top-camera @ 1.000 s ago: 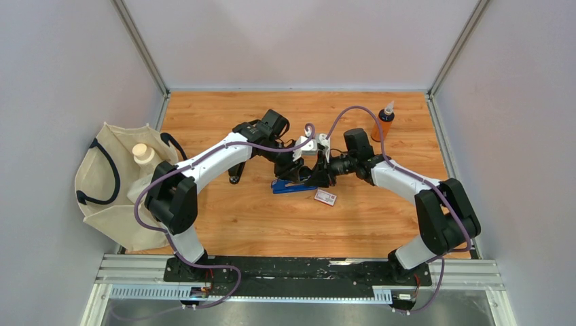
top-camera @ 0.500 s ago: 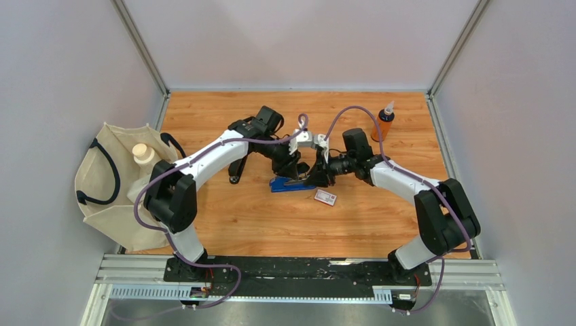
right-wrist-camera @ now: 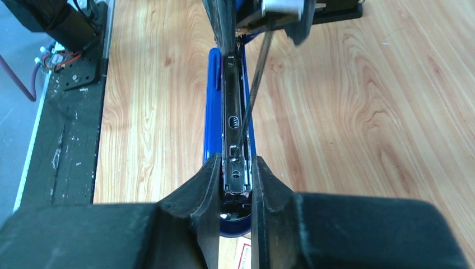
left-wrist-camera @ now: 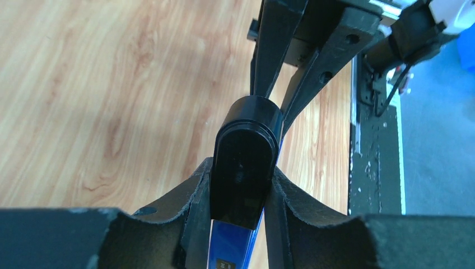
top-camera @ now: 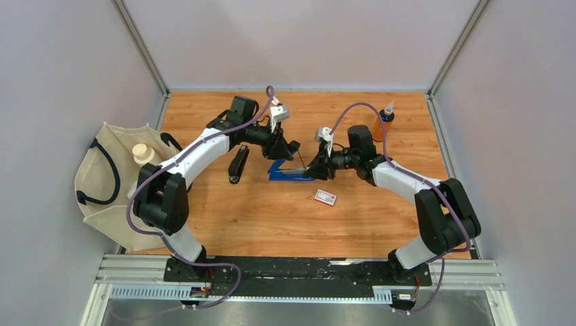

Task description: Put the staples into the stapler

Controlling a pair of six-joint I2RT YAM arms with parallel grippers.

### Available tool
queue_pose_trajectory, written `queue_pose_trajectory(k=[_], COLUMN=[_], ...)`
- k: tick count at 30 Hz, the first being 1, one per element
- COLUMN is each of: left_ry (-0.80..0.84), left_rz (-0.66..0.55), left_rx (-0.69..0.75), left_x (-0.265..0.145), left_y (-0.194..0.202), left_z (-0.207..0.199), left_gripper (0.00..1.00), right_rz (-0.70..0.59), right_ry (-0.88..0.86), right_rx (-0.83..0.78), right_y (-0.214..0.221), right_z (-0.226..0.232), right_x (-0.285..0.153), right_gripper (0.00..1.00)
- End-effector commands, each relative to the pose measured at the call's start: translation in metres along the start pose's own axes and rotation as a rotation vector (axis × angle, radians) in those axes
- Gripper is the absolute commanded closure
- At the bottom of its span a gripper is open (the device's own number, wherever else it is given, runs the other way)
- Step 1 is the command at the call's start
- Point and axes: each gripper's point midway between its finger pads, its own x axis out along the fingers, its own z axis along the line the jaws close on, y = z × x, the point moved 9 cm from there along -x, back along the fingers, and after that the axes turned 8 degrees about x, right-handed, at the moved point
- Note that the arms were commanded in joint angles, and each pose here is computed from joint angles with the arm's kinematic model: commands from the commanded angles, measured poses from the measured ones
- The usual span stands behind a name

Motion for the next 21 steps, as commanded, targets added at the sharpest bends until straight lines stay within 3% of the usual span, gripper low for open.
queue_pose_trajectory(k=[1,9,14,21], left_ry=[-0.151,-0.286,-0.35,-0.427], left_rz=[-0.239,-0.446,-0.548,-0.823], left_rx=[0.102,0.093,0.03,0.005], left_x=[-0.044,-0.096,-0.11,-0.132], left_y=[-0.061,-0.081,-0.071,-0.062], left_z=[0.009,0.012,0.018,0.018], left_gripper=[1.0,1.0,1.0,1.0], right_rz=[-0.055,-0.172,-0.235,-0.278], right_ry=[-0.029,0.002,0.001,0.027], right_rx=[-0.029,0.031,0.064,0.085], right_y=[-0.004,-0.013,-0.02,-0.019], right_z=[0.005,0.001,0.007,0.008], right_x=[-0.001,-0.018,-0.019,-0.019], right_gripper=[1.0,1.0,1.0,1.0])
